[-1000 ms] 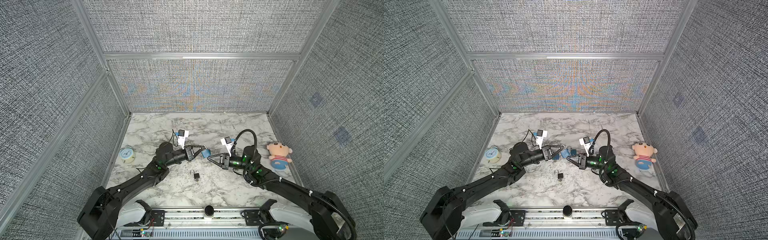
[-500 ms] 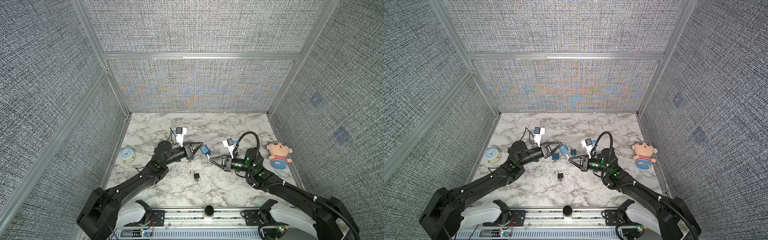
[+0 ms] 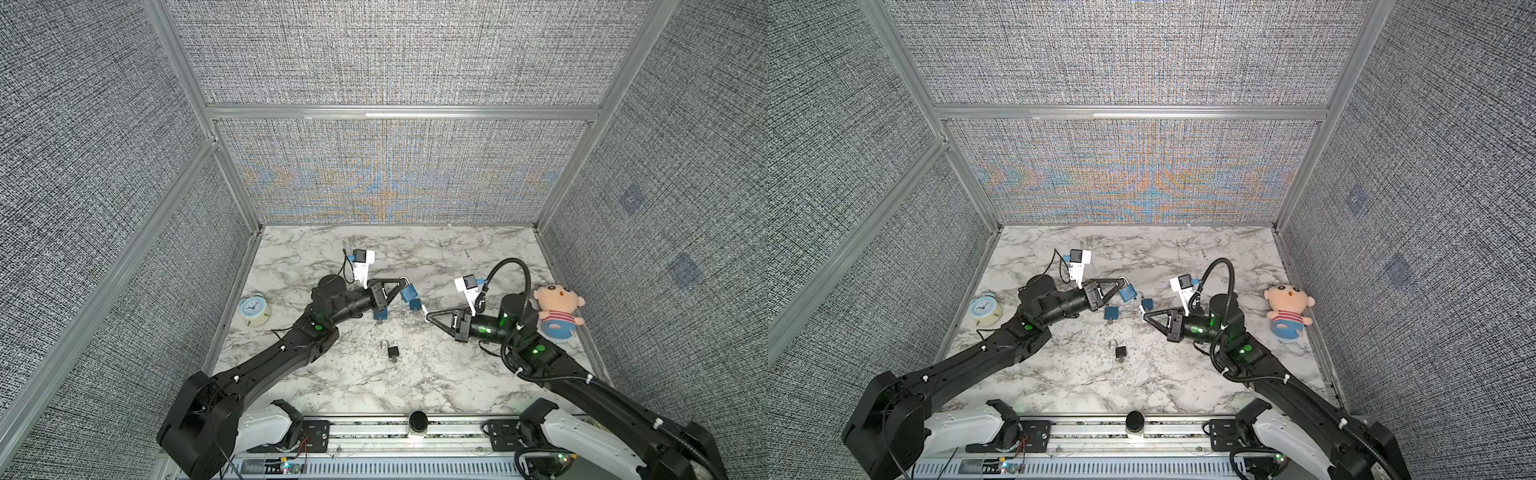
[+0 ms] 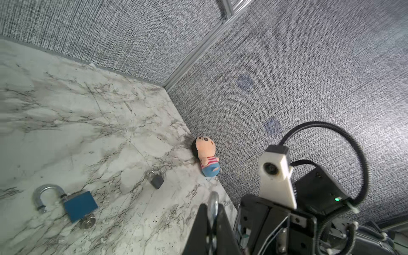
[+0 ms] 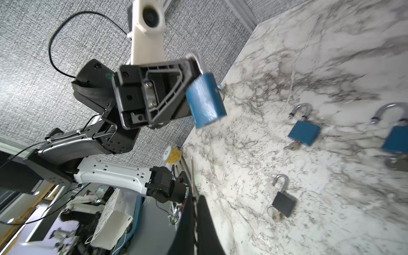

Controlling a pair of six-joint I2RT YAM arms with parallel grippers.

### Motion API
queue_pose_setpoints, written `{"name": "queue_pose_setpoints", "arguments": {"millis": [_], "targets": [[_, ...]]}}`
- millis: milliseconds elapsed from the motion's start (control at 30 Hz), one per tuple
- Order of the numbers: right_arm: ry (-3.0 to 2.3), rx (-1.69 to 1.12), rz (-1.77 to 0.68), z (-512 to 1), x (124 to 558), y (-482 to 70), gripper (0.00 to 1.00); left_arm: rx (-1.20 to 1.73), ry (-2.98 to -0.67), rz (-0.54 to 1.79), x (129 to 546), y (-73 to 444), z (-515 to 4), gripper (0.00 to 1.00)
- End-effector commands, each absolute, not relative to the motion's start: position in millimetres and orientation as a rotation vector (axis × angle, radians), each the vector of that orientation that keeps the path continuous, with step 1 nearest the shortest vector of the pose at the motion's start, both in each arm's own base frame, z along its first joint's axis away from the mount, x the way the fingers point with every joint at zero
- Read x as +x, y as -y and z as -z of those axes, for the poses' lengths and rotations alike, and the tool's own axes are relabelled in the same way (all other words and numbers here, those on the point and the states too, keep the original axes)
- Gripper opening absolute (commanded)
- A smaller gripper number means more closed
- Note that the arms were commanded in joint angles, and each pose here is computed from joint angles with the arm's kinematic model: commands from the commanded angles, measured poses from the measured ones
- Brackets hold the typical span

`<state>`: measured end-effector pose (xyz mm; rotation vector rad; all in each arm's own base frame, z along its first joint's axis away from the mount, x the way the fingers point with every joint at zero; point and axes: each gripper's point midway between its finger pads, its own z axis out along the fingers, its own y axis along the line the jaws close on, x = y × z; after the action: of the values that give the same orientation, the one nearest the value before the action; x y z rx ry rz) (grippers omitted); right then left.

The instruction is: Lock with the key

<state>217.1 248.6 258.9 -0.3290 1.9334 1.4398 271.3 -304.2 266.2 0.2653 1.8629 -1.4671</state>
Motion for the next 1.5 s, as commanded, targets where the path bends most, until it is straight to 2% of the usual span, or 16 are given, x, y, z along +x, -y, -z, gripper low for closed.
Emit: {"name": "queue_pose_setpoints", "arguments": {"millis": [0,367,800,1067,1367,1467], "targets": [[-2.045,-0.282,-1.251,-241,226,-224,0.00,0.320,-1.958,1.439,267,313,-241,0.00],[-2.080,-0.030,-1.012,-254,250,-154,0.00,0.480,-2.169,1.503,244,389,-182,0.00],[-2.030,0.108,-1.050,-242,249,-129,0.00,0.537,-2.346,1.563,236,477,-118,0.00],[-2.038,0.107,-1.062,-235,245,-127,0.00,0.502,-2.462,1.534,243,501,-82,0.00],[-2.054,0.111,-1.077,-227,246,-127,0.00,0.424,-2.573,1.462,248,505,-52,0.00],[-2.061,0.107,-1.095,-226,247,-129,0.00,0.397,-2.593,1.438,250,503,-47,0.07]]}}
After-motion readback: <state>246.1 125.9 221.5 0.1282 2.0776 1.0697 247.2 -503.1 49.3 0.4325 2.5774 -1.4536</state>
